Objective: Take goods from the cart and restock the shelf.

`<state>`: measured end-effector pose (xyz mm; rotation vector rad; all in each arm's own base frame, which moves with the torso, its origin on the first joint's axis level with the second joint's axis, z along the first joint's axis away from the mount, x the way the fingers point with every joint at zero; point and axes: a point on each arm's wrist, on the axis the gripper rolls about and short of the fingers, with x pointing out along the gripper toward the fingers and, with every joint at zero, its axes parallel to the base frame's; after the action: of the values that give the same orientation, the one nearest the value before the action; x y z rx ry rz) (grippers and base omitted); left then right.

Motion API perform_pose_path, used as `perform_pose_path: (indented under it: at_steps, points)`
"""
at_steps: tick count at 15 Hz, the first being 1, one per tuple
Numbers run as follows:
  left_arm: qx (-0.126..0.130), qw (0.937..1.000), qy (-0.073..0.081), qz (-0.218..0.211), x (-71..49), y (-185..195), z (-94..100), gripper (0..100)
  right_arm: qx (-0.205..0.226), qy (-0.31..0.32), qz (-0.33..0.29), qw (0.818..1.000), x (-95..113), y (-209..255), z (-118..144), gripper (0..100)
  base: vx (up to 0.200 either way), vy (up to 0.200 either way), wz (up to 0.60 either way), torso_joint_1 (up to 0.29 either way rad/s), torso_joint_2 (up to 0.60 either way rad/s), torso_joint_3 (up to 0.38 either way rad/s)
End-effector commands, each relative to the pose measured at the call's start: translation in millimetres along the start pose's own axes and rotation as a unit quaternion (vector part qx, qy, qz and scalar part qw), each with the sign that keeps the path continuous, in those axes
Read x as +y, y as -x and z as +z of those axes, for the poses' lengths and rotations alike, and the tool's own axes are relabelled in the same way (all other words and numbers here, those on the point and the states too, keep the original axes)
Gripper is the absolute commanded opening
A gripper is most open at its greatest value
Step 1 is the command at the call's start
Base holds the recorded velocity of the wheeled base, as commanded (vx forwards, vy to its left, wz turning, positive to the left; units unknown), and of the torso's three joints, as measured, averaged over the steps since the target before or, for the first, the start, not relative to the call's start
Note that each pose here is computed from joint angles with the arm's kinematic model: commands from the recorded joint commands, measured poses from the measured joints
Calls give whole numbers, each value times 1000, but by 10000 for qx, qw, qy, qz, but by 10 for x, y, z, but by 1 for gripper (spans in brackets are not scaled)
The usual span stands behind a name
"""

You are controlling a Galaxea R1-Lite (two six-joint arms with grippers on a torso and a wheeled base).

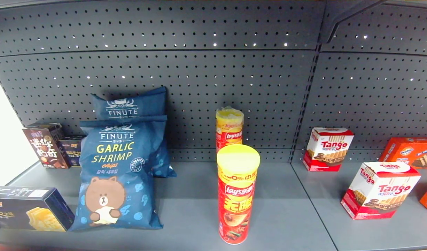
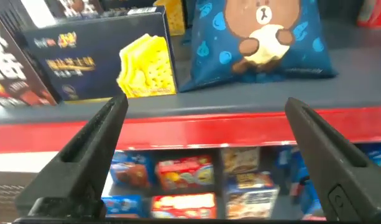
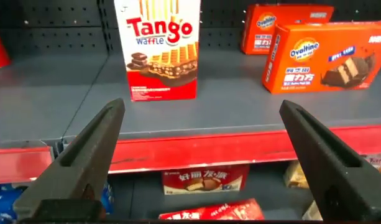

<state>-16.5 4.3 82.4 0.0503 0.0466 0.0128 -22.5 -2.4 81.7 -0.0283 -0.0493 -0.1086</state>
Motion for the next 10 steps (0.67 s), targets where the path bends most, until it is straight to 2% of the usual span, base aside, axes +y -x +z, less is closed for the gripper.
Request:
perform_pose_path:
  at_steps: [1, 2, 3, 4, 5, 7, 8, 9, 10]
  points:
    - [31, 9998, 108, -139, -7, -6, -4, 100, -44, 10, 254, 9997, 10, 7, -2, 100, 0, 0, 0, 0, 0, 0]
    - [158, 9979, 179, -595, -30, -8, -42, 100, -38, 19, 300, 9995, 13, 7, -3, 100, 0, 0, 0, 0, 0, 0]
    - [234, 9948, 52, -990, -47, -5, -60, 100, -39, 26, 308, 9995, 13, 7, -3, 100, 0, 0, 0, 0, 0, 0]
    - [205, 9905, -131, -1351, -44, -4, -57, 100, -42, 95, 323, 9994, 14, 7, -3, 100, 0, 0, 0, 0, 0, 0]
    - [189, 9886, -141, -1487, -39, -5, -60, 100, -43, 126, 331, 9994, 14, 7, -3, 100, 0, 0, 0, 0, 0, 0]
    - [210, 9946, -46, -1013, -18, -10, -58, 100, -34, -43, 193, 9998, 8, 6, -3, 100, 0, 0, 0, 0, 0, 0]
    - [214, 9952, -25, -959, -16, -10, -58, 100, -32, -89, 155, 9998, 6, 6, -3, 100, 0, 0, 0, 0, 0, 0]
    - [195, 9966, 36, -796, -8, -11, -54, 100, -23, -152, -343, 9993, -17, 8, -1, 100, 0, 0, 0, 0, 0, 0]
    - [194, 9966, 28, -796, -8, -11, -54, 100, -20, -114, -412, 9991, -20, 8, -1, 100, 0, 0, 0, 0, 0, 0]
